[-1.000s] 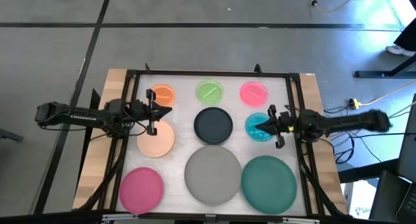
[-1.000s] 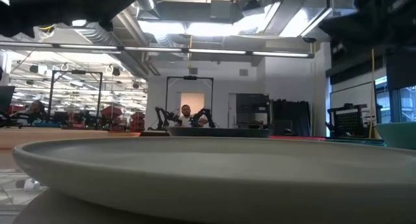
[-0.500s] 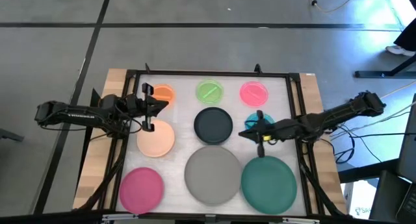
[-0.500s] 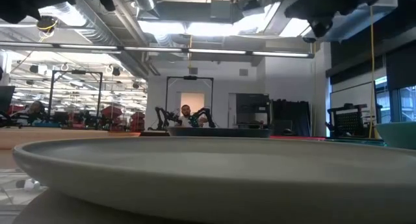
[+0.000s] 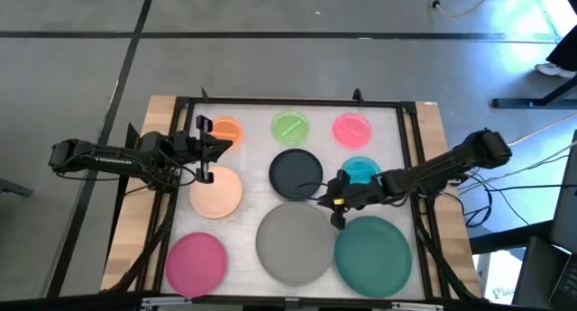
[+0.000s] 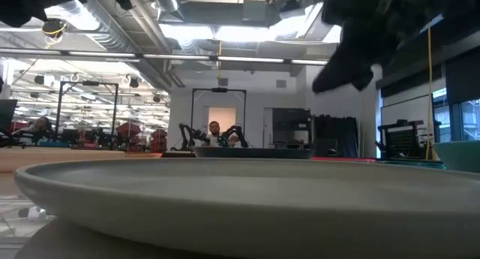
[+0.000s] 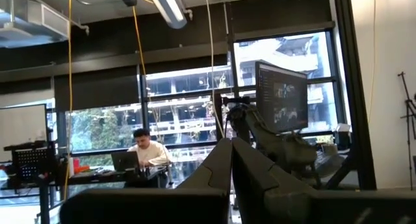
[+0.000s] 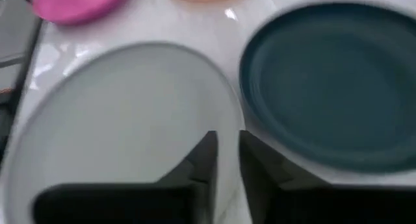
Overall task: Stack plastic plates
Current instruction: Stack the green plate on top of the gray plate
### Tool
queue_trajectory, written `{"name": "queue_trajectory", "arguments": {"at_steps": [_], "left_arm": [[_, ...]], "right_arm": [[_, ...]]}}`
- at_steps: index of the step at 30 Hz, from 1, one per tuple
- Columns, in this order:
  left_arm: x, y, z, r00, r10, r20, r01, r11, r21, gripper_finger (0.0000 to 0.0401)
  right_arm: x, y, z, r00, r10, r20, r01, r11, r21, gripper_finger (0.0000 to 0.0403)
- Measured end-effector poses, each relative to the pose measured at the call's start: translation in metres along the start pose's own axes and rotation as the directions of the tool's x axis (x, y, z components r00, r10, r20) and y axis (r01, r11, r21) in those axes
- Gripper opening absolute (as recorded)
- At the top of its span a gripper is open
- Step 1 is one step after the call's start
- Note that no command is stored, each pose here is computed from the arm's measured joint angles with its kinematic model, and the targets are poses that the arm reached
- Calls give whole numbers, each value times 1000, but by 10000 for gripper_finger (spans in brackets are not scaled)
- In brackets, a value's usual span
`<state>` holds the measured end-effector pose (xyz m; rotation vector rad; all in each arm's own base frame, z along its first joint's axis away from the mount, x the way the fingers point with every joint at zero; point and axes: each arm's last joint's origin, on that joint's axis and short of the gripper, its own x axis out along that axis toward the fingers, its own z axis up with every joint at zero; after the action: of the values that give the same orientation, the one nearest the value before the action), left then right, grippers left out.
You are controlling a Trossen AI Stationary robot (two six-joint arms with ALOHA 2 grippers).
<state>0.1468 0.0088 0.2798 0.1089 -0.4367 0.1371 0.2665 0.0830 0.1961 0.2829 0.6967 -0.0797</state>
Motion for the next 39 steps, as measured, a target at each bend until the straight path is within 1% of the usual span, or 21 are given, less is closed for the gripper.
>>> {"name": "queue_trajectory", "arguments": {"at_steps": [5,9,12,17,24,26,29,39], "left_arm": [[0,0,0,1000,3,3,-3,1000,0,6],[0,0,0,1000,3,3,-3,1000,-5,6],[0,0,0,1000,3,2,-3,1000,-5,6],[0,0,0,1000,2,1,-2,1000,-7,6],[0,0,-1,1000,2,-5,-2,1000,-7,6],[0,0,-1,1000,2,-5,-2,1000,-7,6],[0,0,-1,1000,2,-6,-2,1000,-7,6],[0,0,-1,1000,3,-7,-3,1000,-6,6]], "right_arm": [[19,-5,-11,996,-32,-78,37,997,67,154],[32,-11,-17,990,-51,-132,69,988,138,191],[41,-14,-24,983,-58,-177,84,986,143,200],[52,-16,-33,974,-76,-214,106,986,131,202],[61,-14,-37,973,-32,-226,65,988,141,202],[64,-13,-37,976,-20,-215,52,988,146,197],[68,-13,-39,976,-17,-215,50,988,148,177],[71,-13,-39,980,-16,-198,45,989,143,63]]}}
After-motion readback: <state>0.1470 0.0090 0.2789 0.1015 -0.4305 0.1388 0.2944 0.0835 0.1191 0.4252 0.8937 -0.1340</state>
